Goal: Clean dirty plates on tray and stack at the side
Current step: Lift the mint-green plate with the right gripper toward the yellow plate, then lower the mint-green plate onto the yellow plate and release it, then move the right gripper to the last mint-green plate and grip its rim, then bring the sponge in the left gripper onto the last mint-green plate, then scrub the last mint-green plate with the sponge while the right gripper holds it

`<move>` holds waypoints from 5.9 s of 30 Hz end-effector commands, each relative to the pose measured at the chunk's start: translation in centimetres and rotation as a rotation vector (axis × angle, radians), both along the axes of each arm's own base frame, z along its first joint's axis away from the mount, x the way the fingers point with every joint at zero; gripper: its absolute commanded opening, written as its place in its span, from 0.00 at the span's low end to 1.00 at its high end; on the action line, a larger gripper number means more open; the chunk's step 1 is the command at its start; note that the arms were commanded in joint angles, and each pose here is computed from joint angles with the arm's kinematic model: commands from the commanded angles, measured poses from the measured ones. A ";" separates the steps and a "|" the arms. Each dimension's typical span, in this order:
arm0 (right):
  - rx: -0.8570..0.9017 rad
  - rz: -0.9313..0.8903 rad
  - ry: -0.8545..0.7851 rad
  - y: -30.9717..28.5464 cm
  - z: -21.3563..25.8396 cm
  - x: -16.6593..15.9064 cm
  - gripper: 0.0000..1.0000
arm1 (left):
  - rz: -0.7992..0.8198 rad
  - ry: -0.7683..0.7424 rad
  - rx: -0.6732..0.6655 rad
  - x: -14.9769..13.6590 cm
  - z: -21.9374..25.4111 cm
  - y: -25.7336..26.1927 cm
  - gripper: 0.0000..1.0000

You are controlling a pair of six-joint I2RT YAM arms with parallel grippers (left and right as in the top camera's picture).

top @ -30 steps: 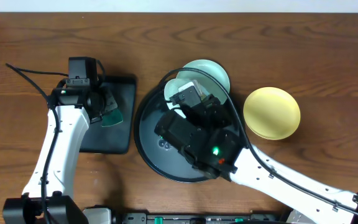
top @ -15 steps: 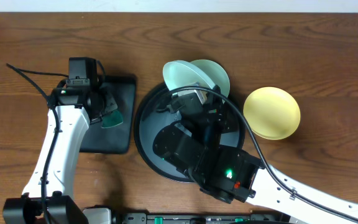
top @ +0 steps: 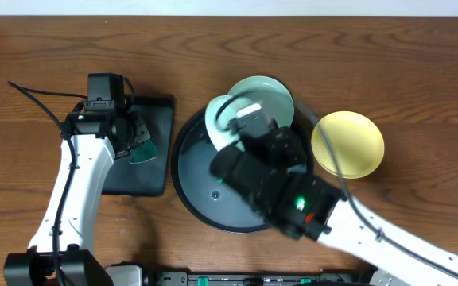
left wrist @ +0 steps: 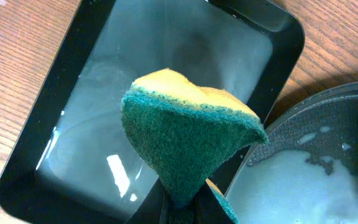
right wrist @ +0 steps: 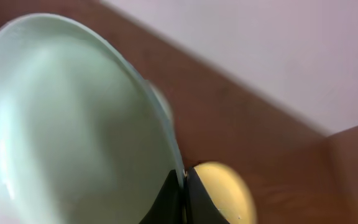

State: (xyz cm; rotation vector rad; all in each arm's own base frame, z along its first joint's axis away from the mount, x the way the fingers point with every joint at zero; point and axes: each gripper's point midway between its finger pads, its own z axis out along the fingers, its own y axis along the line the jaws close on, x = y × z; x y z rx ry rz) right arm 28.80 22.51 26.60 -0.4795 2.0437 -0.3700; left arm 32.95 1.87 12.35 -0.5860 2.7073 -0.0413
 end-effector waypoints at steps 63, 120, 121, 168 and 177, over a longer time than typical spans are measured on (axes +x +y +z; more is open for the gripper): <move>0.563 -0.009 0.619 -11.3 -12.0 18.1 0.53 | 0.010 -0.016 0.000 0.3 0.5 0.2 0.08; 0.528 -0.046 1.211 2.6 -27.1 5.5 0.17 | -0.177 -0.115 -0.105 2.6 3.5 -6.5 0.07; 0.529 -0.046 1.211 2.6 -27.3 5.4 0.17 | -0.196 -0.116 -0.106 2.6 3.4 -7.2 0.07; 0.527 -0.102 1.191 2.0 -28.6 5.3 0.15 | -0.172 0.216 0.040 0.5 -10.3 -15.5 0.07; 0.526 -0.103 1.192 2.0 -28.6 5.3 0.15 | -0.107 0.242 0.127 -0.2 -10.2 -13.2 0.07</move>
